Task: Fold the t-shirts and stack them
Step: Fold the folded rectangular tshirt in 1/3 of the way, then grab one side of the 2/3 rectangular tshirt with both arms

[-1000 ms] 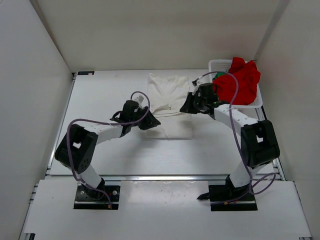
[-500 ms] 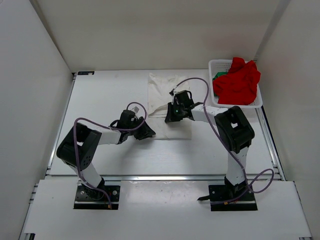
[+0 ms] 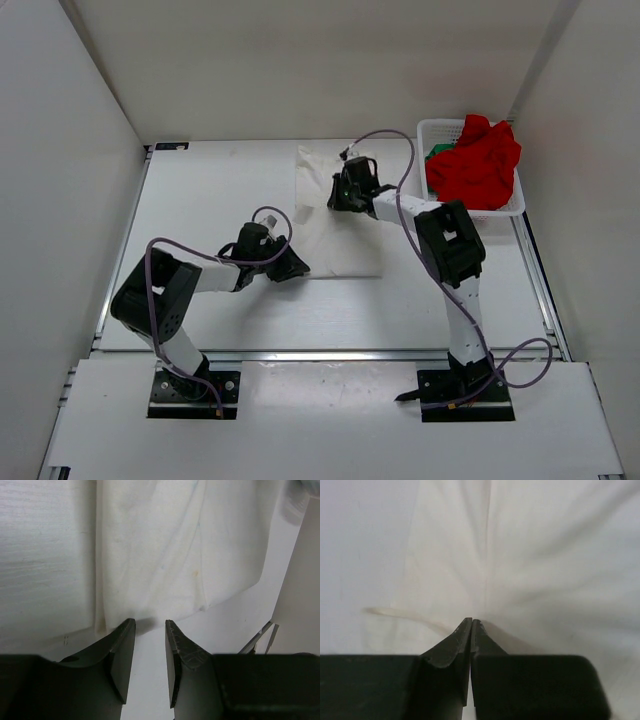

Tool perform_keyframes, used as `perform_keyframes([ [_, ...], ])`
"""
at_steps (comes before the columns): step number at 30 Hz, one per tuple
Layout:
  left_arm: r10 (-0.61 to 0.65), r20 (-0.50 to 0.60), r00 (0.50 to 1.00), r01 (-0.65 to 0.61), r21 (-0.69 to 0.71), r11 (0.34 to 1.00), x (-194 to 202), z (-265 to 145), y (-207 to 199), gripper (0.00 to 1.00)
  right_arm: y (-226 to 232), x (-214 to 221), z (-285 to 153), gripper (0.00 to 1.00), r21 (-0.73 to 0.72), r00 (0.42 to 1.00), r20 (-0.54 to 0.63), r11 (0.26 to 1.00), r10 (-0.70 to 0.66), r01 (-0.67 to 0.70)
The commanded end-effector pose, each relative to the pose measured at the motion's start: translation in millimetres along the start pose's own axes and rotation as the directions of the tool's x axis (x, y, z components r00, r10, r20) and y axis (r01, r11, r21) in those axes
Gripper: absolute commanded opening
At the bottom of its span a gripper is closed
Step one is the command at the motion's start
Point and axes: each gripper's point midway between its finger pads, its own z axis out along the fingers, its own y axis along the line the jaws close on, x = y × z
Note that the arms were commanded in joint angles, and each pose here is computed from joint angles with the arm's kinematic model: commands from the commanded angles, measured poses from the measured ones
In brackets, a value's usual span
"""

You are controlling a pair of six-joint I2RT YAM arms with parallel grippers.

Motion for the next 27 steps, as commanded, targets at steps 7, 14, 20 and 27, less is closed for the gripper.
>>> perform_keyframes([
  [7, 0.058, 0.059, 0.997, -0.058, 0.000, 0.998, -17.4, -32.0, -12.6, 0.45, -4.0, -75.8, -64.5, 0.00, -0.015, 0.986, 0.158, 0.999, 0.044, -0.042],
  [14, 0.079, 0.051, 0.996, -0.073, -0.107, 0.992, -17.0, -35.8, 18.6, 0.51, -22.9, 37.0, -141.9, 0.00, -0.049, 0.981, 0.073, 0.983, 0.178, -0.175],
  [20, 0.016, -0.015, 1.000, -0.018, -0.094, 0.995, 3.5, -23.0, 27.4, 0.56, -46.6, 112.0, -162.7, 0.00, -0.009, 0.976, -0.022, 0.976, 0.219, -0.219],
  [27, 0.000, -0.023, 1.000, -0.003, -0.122, 0.992, 10.5, -18.1, 38.4, 0.52, -59.5, 135.4, -174.5, 0.09, 0.001, 0.971, -0.040, 0.972, 0.236, -0.236],
])
